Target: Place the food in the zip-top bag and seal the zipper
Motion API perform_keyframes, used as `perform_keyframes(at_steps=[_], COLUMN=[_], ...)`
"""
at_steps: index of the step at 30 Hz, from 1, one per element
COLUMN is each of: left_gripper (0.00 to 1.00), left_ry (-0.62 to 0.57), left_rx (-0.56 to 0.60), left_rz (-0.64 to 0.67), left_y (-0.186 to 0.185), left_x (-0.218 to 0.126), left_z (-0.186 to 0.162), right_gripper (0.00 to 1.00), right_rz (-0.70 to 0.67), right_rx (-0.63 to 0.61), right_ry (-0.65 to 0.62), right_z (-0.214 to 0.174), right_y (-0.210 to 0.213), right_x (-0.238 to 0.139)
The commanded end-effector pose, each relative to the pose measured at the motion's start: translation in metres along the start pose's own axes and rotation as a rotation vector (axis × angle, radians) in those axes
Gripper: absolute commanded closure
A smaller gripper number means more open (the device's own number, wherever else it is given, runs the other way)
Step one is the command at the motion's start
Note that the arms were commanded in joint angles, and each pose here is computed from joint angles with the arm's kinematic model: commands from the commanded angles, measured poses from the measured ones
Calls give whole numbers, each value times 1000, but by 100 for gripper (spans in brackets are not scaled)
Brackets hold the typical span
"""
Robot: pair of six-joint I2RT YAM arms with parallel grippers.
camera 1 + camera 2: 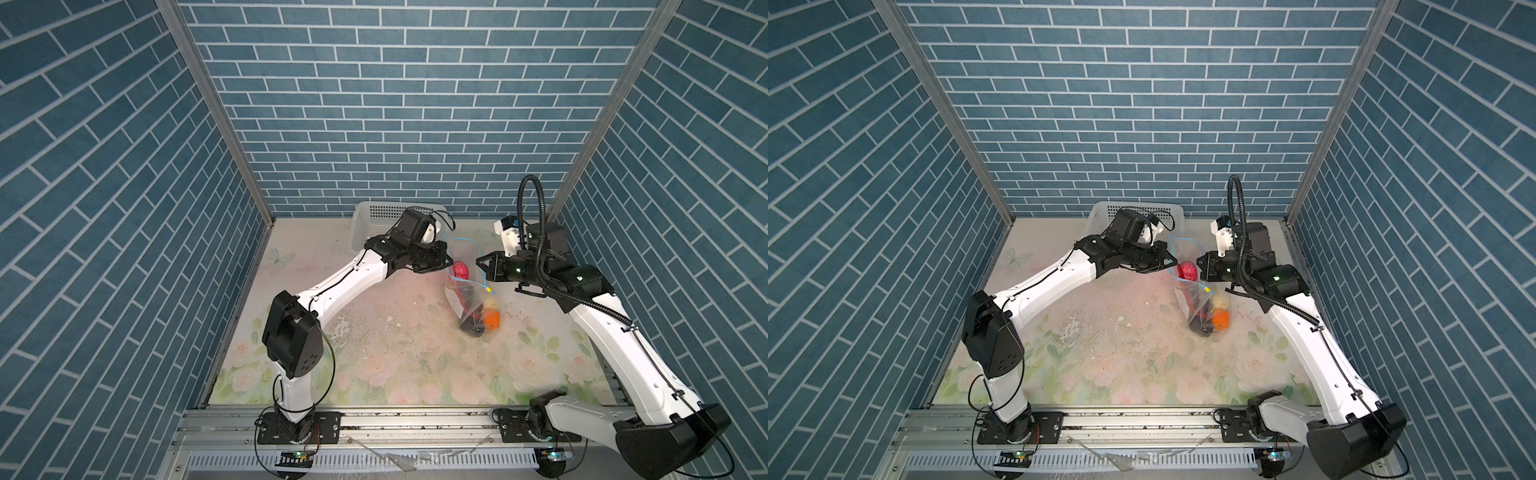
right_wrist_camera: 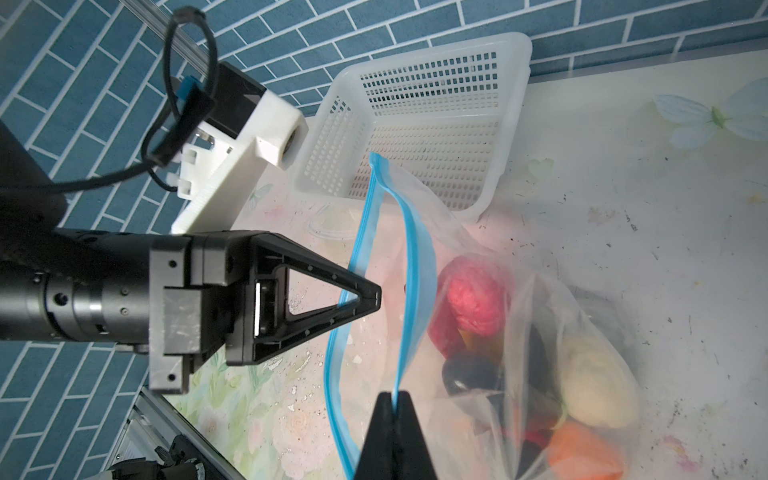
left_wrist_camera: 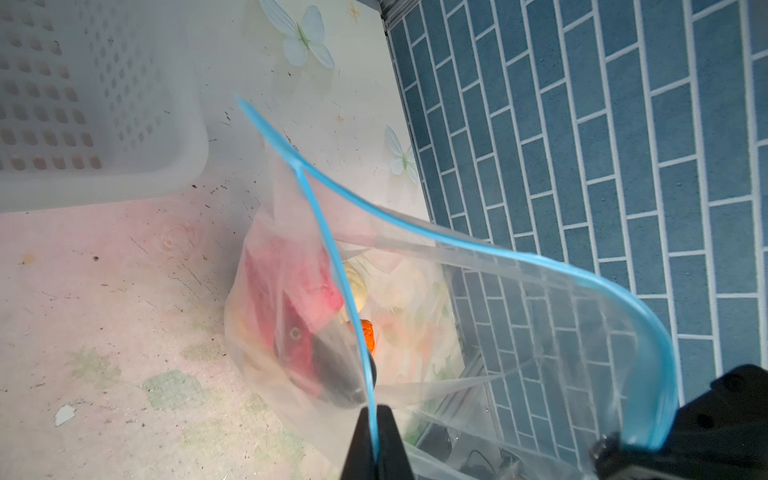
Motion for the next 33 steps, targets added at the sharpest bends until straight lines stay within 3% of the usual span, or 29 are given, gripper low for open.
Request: perform_keyframes(at_steps=[1, 13, 23, 33], left_gripper=[100, 100, 100, 100], left_ry=[-40, -75, -109, -166], left_rx=[20, 36, -7, -29], left_rz=[-38, -19, 131, 192], left_y=[-29, -53, -27, -18], left_x=[-32, -68, -105, -137], left_z=[4, -2, -26, -38], right_gripper=[100, 100, 100, 100], right_rz=[31, 114, 221, 339], right_rx=[-55, -41, -78, -138], right_ry=[-42, -37, 21, 54], right_z=[20, 42, 50, 57], right_y=[12, 34, 66, 103], right_x=[-14, -16, 9, 34])
Point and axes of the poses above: each gripper's point midway between its finger pads, its own x axis out along the fingers, its own y axis along the line the jaws close on, z = x × y, the point moved 4 cm from there along -x, back along the fingers, and after that the axes turned 3 degrees about -x, right-handed, at the moved point
